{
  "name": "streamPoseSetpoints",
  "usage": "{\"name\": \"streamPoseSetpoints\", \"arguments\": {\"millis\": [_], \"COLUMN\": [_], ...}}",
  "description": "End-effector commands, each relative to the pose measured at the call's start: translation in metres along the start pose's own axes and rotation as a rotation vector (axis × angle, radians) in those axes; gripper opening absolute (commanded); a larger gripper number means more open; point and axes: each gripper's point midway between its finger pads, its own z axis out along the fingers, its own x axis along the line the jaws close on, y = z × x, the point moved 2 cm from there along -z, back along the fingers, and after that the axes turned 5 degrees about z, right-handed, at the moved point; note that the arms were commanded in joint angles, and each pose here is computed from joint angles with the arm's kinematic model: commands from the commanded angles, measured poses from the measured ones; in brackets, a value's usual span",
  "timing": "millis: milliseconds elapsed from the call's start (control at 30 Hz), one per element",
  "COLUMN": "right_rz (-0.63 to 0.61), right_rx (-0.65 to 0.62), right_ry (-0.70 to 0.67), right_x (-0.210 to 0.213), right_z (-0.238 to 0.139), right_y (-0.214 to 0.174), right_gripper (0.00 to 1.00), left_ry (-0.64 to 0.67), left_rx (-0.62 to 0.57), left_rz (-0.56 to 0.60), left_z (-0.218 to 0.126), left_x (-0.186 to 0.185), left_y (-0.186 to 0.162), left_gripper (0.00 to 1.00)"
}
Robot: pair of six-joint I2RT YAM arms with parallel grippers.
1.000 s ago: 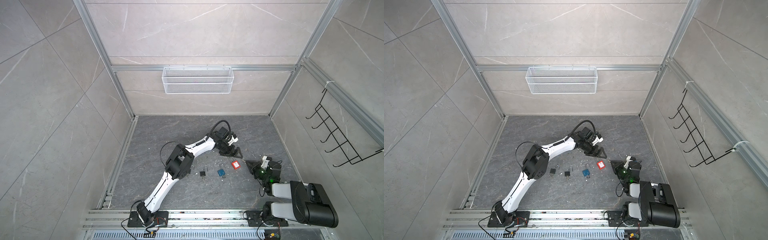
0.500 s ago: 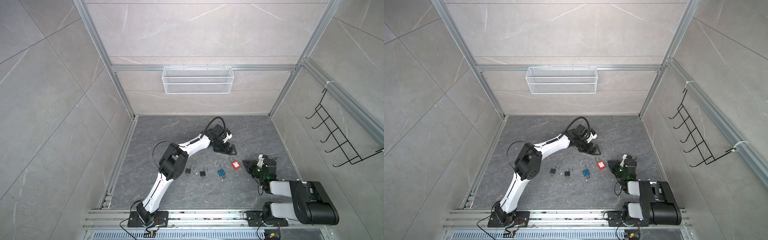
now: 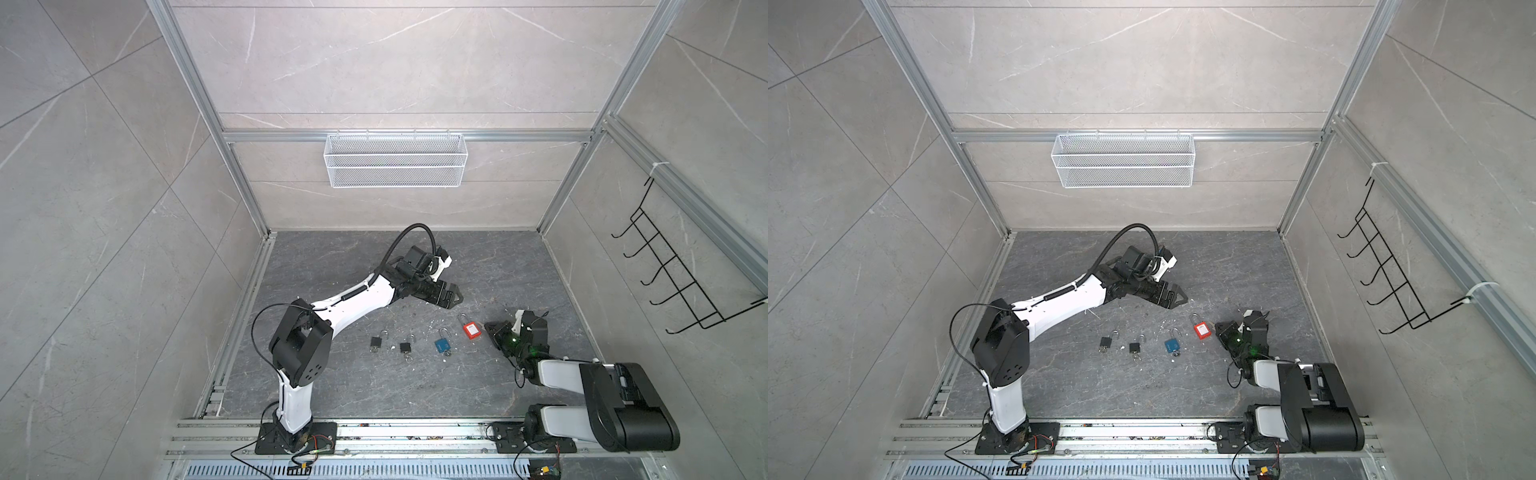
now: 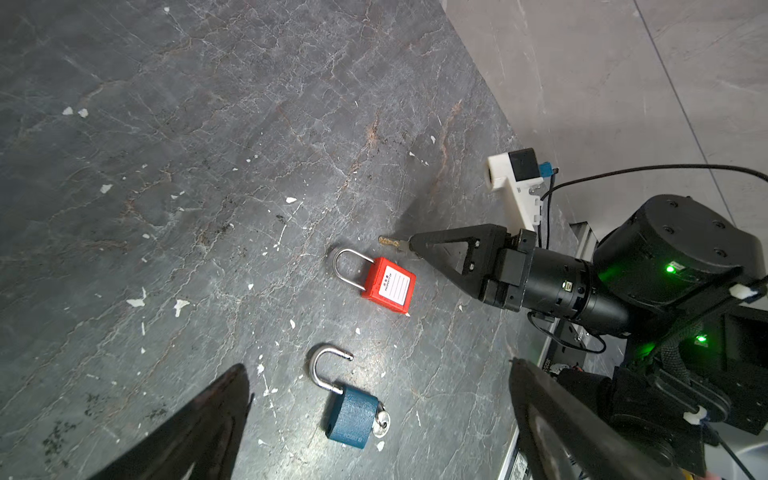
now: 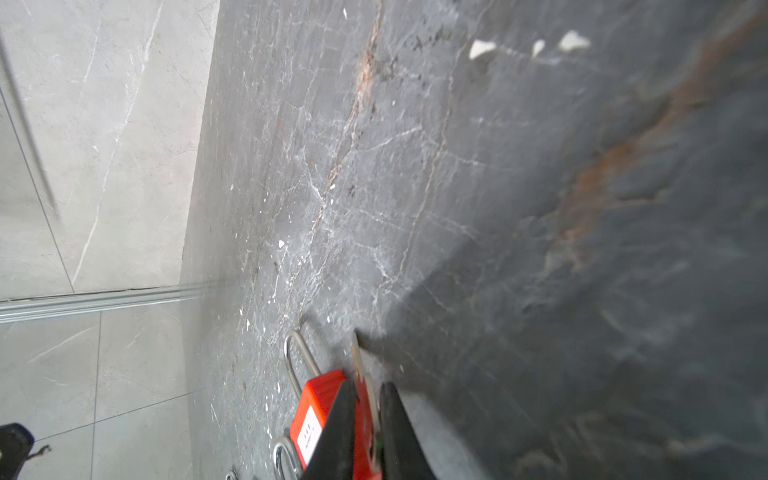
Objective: Lock with the key
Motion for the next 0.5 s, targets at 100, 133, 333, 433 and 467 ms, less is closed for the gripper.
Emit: {"name": "streamPoseSetpoints", "arguments": {"millis": [100,133,333,433,467], "right_rz": [-0.055,-0.057,-0.08,-0.115,-0.144], "right_rx": [-0.026,-0.022,-0.028,-0.022,-0.013], "right_ry": [-0.062,-0.064,-0.091,-0.096,-0.102], "right_x": [0.003,0.004,0.006,0.015,0.02], "right_z": [-0.01,-0.01,-0.018,-0.025,-0.029], "right_y": [0.007,0.006,0.009,0.01,0.011], "right_gripper": [0.21,0.21,0.23,0.24,0.25], "left_ry": [0.042,0.058,0.133,0.175,0.183], "left_rx": [-0.083,-0.08,-0.097,-0.083,-0.071], "left_rz": [0.114,0.116,0.073,0.049,0.046], "left_z": [-0.03,-0.031,-0.043,-0.049,-0.051], "left_x": [-0.007,-0.005,0.005,0.01,0.011], "left_y": [0.01,0.007,-0.002,-0.011,-0.016], "left_gripper": [0.99,0.99,0.99,0.99,0.99]}}
